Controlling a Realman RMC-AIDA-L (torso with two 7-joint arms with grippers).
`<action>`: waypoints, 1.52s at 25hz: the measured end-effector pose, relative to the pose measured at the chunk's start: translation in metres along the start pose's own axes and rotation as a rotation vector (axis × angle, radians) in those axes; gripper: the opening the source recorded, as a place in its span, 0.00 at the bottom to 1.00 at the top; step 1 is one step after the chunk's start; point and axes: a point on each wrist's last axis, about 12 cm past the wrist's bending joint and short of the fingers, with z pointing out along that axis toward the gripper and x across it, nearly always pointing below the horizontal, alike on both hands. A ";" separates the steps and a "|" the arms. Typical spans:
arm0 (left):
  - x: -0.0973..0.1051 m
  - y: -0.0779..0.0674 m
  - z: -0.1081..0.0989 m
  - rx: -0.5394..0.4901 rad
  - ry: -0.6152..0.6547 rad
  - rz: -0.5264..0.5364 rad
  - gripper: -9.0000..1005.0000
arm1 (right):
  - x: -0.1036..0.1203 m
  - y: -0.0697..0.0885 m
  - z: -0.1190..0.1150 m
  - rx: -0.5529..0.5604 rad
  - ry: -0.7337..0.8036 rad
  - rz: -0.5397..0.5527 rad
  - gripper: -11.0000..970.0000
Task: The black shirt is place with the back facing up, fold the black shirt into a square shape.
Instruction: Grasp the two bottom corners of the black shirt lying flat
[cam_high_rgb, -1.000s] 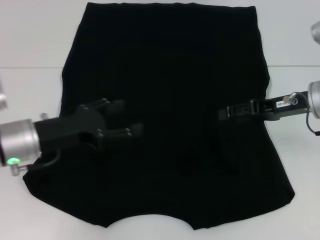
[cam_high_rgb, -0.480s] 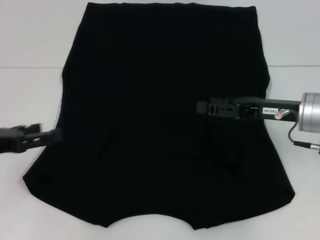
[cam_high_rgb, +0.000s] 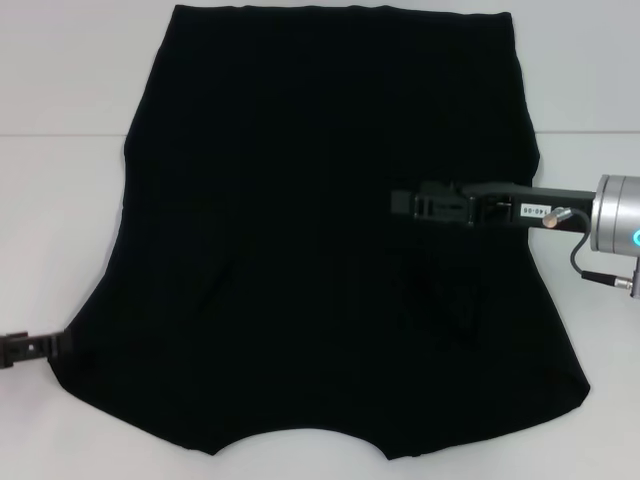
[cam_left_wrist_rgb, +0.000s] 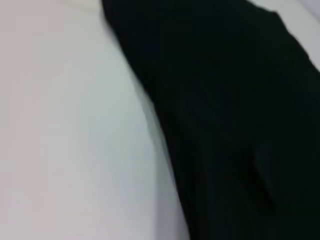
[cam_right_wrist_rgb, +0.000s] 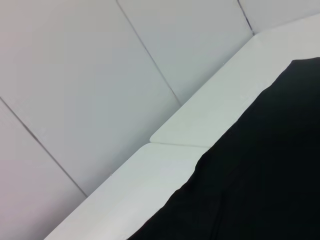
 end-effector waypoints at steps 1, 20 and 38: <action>0.001 0.000 0.003 0.000 0.010 -0.006 0.87 | -0.001 0.000 0.000 0.000 -0.003 -0.001 0.85; -0.001 0.000 0.022 -0.011 0.075 0.001 0.76 | -0.006 -0.001 -0.005 -0.005 -0.028 0.001 0.84; -0.002 -0.002 0.026 -0.004 0.052 0.007 0.09 | 0.014 -0.021 -0.050 0.067 0.077 0.144 0.83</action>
